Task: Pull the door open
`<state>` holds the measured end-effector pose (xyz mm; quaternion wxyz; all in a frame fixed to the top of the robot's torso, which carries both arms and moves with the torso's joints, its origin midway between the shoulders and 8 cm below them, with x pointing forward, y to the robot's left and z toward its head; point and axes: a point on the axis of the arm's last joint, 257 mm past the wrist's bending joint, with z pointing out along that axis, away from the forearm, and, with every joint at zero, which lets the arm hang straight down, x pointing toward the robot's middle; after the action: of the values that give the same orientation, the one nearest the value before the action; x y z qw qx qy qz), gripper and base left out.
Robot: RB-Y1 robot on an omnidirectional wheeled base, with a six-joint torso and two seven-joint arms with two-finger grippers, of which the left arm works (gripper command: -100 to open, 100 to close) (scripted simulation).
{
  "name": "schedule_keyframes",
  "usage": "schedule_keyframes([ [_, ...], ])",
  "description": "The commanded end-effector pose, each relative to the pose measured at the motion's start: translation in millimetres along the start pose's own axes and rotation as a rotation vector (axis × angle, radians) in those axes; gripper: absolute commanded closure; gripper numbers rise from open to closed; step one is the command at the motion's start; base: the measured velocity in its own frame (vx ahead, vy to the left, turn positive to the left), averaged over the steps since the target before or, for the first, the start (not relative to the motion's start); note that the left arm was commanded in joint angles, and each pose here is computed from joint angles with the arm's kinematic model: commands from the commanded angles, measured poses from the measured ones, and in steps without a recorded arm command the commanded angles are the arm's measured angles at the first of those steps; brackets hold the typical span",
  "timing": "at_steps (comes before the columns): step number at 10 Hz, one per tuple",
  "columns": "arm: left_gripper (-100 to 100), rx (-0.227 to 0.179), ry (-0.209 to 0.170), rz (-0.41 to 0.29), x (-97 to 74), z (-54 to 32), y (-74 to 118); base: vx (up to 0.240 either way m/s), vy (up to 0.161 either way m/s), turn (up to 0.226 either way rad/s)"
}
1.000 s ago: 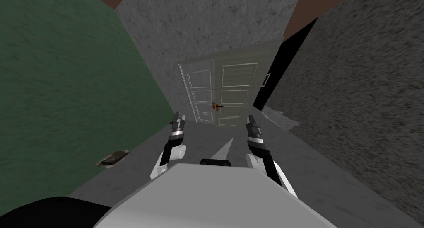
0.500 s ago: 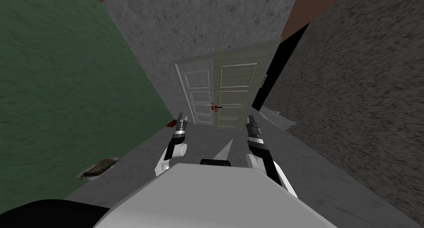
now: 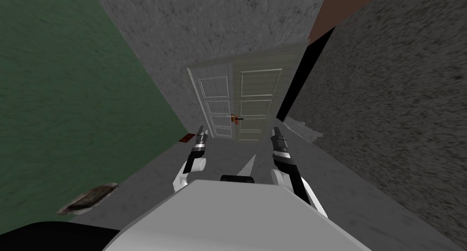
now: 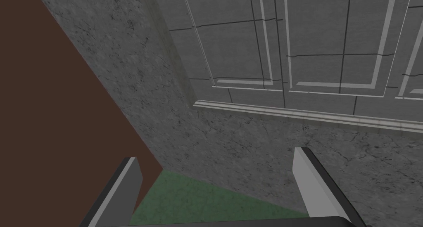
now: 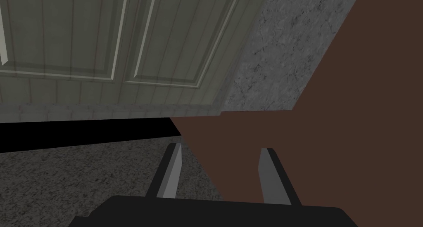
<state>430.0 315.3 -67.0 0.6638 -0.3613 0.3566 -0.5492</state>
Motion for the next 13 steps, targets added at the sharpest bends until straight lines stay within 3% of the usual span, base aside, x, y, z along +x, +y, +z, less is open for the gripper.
schedule_keyframes([
  [1,-100,-0.022,0.007,-0.006,-0.2,0.9,14.4,0.102,0.006,-0.055],
  [13,-100,-0.200,0.031,-0.033,-19.8,0.4,115.3,0.101,-0.002,-0.072],
])
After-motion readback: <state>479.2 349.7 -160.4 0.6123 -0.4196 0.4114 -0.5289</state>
